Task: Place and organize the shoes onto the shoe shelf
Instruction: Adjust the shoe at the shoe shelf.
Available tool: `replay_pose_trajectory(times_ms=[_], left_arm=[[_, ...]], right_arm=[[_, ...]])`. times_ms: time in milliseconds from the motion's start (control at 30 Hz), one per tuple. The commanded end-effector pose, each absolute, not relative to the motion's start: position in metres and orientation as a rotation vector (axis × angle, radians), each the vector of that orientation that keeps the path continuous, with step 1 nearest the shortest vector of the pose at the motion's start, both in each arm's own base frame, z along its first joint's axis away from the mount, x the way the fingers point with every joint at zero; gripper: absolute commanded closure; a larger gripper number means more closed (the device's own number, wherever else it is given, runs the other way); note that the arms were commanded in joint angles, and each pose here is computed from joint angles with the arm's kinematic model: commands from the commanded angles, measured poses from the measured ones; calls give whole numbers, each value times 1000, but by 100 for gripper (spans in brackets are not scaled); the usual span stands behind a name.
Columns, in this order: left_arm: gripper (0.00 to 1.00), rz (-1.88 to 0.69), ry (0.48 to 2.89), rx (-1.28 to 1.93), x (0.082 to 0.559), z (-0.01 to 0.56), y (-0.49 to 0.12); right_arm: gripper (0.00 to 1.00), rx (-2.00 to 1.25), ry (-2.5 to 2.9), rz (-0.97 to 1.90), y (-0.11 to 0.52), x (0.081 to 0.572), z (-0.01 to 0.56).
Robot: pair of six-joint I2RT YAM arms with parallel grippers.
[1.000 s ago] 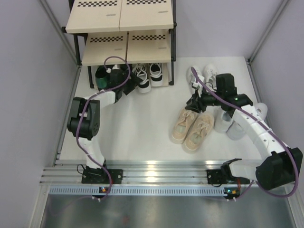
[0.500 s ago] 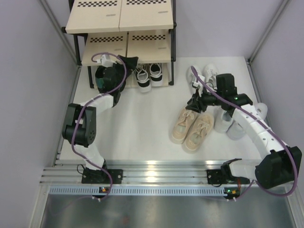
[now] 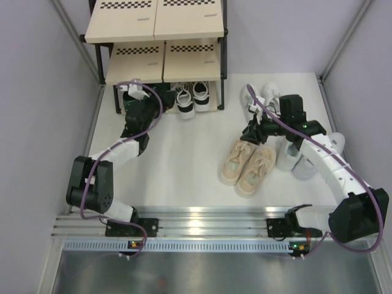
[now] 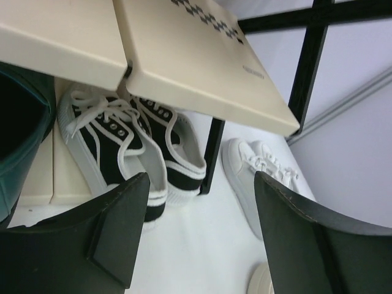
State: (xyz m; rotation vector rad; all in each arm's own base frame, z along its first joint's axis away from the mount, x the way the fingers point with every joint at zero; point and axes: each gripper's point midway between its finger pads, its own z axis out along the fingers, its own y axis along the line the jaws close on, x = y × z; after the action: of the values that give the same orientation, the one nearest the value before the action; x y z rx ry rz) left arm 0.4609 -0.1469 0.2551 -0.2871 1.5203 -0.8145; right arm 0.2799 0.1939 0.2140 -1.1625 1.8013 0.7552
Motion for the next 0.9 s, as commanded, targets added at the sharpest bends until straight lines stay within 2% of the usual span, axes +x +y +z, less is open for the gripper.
replay_pose_trajectory(times_ms=[0, 167, 333, 867], left_arm=[[26, -753, 1579, -118, 441, 238, -160], [28, -690, 1659, -28, 434, 199, -175], [28, -658, 1726, -24, 447, 168, -194], [29, -504, 1758, -147, 500, 134, -193]], right_arm=[[68, -1156, 1774, 723, 190, 290, 217], [68, -1148, 1794, 714, 186, 294, 213], [68, -1138, 1809, 706, 183, 298, 209], [68, -1136, 1829, 712, 180, 299, 202]])
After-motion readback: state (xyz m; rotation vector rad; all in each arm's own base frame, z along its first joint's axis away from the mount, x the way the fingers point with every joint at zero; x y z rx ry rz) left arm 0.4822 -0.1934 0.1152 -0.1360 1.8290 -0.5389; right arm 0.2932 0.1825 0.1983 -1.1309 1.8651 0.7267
